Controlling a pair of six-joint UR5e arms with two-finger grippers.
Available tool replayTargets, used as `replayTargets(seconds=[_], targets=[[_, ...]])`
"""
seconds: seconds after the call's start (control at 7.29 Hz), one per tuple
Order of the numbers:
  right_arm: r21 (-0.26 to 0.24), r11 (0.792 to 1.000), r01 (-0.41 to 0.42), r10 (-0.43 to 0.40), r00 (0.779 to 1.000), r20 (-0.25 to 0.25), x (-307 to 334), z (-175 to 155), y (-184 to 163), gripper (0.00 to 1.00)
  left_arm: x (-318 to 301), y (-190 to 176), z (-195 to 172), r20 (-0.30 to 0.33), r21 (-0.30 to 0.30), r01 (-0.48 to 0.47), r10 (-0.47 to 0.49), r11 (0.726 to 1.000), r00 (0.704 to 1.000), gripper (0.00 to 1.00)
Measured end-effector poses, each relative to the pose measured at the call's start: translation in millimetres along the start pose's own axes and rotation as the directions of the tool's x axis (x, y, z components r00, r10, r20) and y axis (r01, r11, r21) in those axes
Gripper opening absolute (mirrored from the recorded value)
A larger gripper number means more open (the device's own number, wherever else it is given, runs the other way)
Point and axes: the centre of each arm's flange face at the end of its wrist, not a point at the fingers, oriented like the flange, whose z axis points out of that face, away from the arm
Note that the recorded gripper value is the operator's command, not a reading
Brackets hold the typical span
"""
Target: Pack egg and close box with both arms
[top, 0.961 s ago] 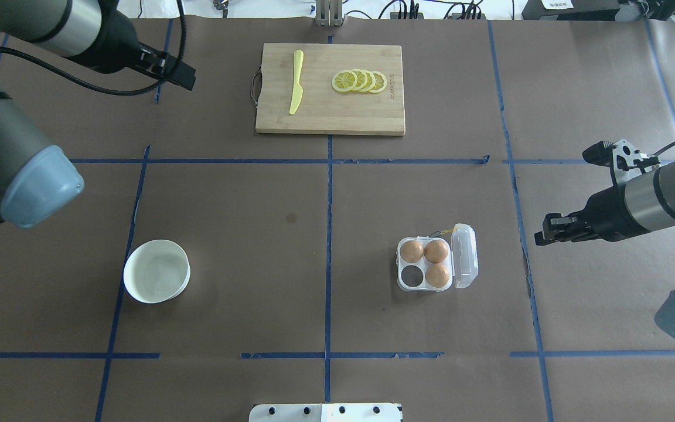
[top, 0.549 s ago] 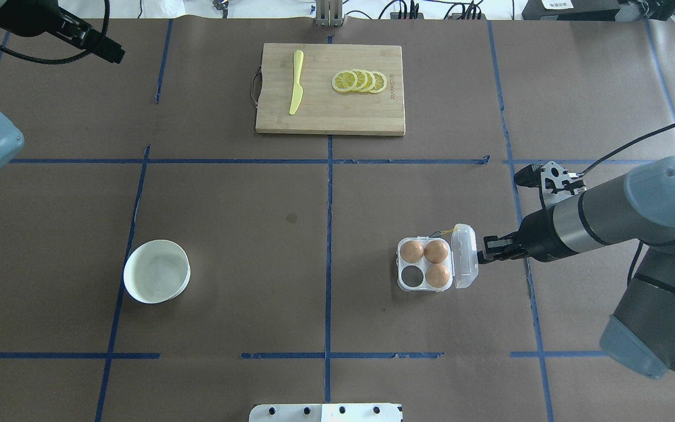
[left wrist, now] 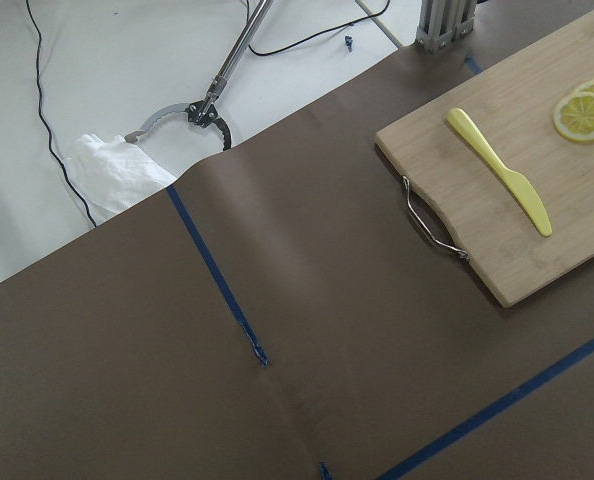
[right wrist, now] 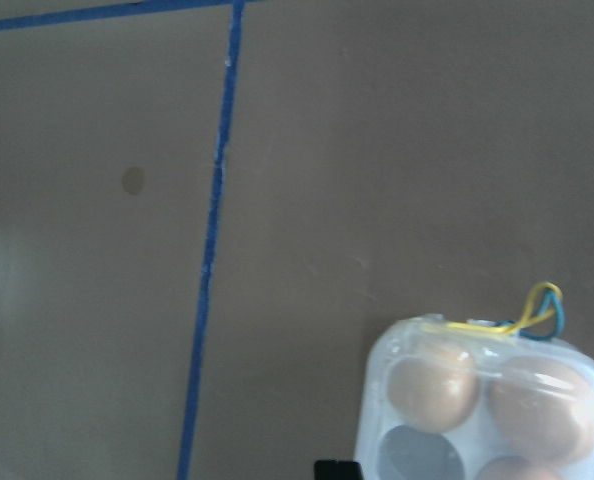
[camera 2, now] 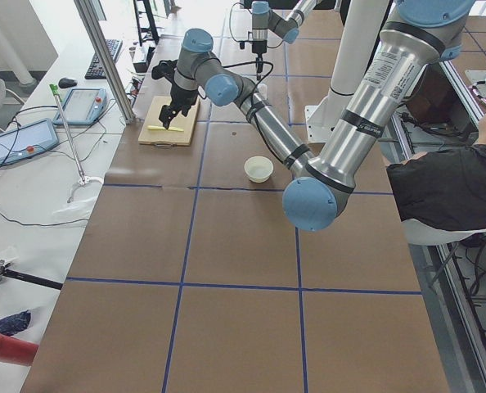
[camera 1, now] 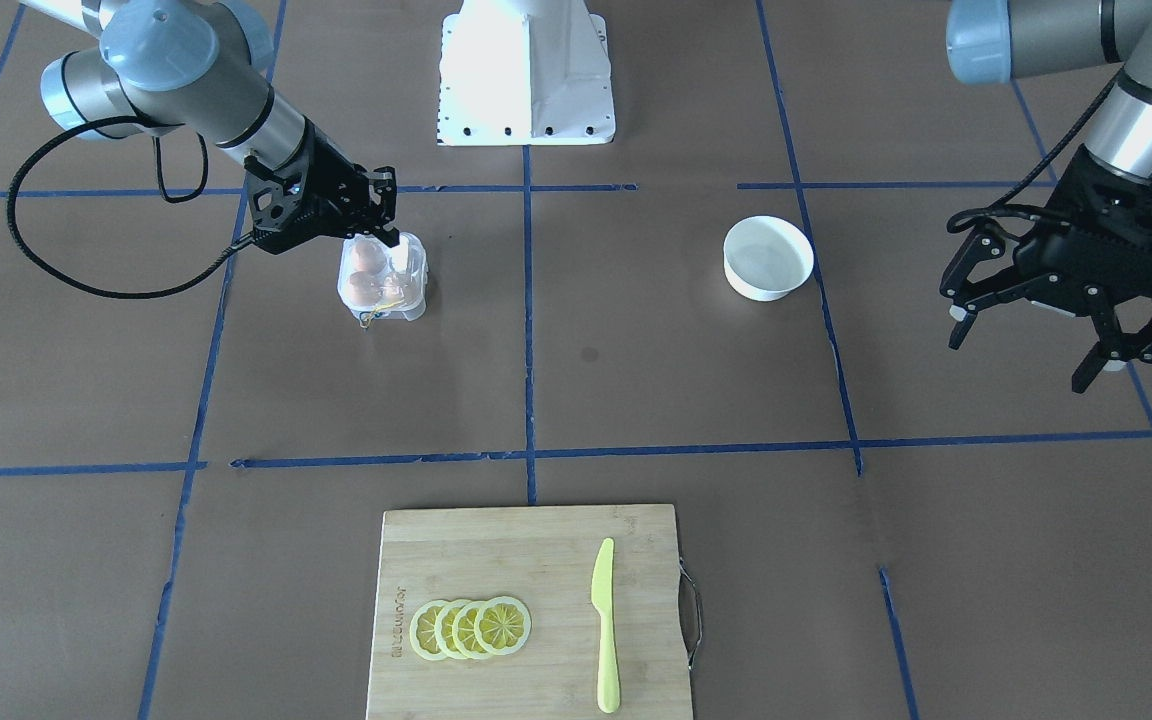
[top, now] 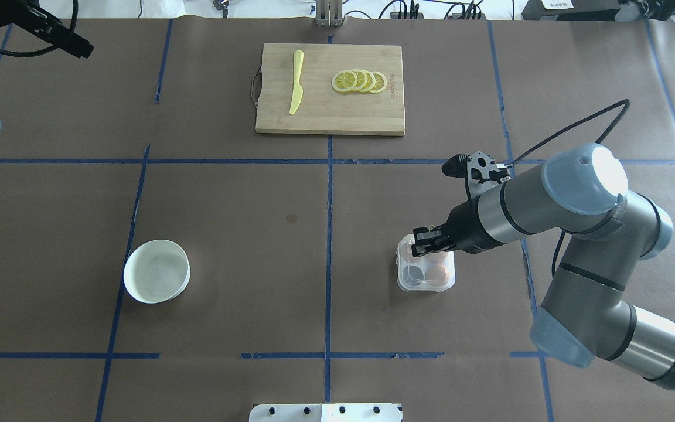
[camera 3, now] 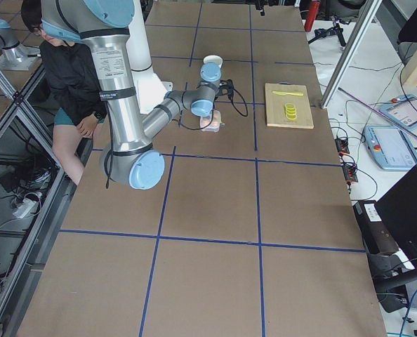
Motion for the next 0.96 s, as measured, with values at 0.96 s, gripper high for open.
replayTargets(seconds=[0.96], targets=[[0.178,0.979,-0.099,0.149,0.944,-0.295,36,-114,-109,1.00,-201,120,6,0.069,-0.180,0.055,-0.043,0.982,0.997,1.00]])
